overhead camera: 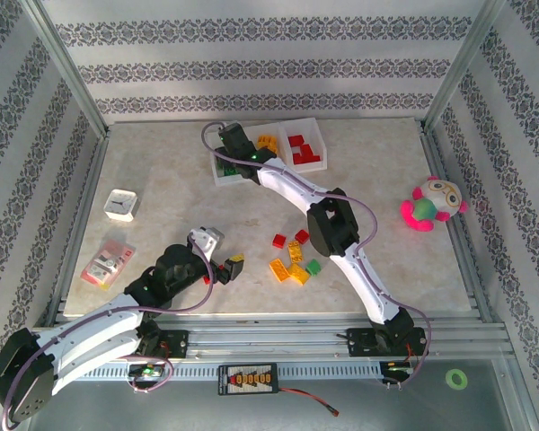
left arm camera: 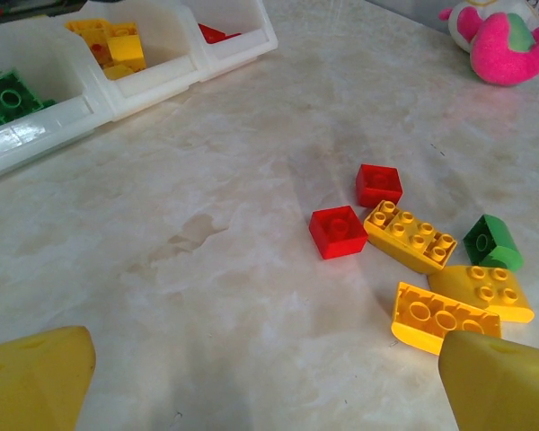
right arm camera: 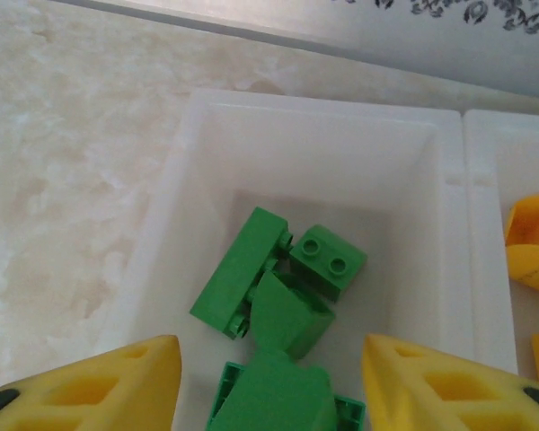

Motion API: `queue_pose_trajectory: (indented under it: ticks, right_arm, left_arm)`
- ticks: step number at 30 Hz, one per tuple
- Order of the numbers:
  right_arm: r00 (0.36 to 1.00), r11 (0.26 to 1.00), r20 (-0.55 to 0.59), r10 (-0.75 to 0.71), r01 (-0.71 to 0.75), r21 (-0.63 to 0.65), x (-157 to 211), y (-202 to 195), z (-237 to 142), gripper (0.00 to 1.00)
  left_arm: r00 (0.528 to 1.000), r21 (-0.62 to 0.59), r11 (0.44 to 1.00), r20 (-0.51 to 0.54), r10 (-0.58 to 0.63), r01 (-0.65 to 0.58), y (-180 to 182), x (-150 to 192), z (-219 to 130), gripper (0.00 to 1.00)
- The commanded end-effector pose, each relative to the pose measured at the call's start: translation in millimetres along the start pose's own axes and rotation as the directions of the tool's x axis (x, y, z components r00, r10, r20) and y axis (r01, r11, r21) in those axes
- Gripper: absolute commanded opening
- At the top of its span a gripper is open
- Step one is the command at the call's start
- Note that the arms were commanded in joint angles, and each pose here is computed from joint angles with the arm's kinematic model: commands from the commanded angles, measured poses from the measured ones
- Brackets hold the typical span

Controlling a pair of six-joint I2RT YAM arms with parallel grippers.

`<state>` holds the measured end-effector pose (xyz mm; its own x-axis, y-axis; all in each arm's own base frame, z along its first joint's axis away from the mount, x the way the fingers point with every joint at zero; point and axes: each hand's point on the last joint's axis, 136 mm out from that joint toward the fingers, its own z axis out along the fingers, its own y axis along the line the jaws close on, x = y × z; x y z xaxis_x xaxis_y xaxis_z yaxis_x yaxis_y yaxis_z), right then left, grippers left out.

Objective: Sort the legos into containers by color
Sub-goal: Place the lego in the container.

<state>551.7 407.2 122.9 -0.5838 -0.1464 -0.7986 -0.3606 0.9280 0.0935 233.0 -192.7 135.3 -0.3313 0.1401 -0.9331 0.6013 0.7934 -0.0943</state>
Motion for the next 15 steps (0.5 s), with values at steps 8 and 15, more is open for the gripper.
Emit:
queue_pose_trajectory:
  ticks: [8, 15]
  right_arm:
    - [0.999, 0.997, 0.046, 0.017, -0.013, -0.073, -28.1, 6.2, -80.4, 0.78]
    - [1.000, 1.000, -0.028, -0.009, 0.008, -0.025, 41.7, -28.4, -134.2, 0.90]
  left_arm:
    - [0.996, 0.112, 0.992, 0.066, 0.058, -0.065, -21.2, -9.5, 0.3, 1.00]
    - [0.994, 0.176, 0.981, 0.075, 0.074, -0.086, -33.1, -12.1, 9.9, 0.99]
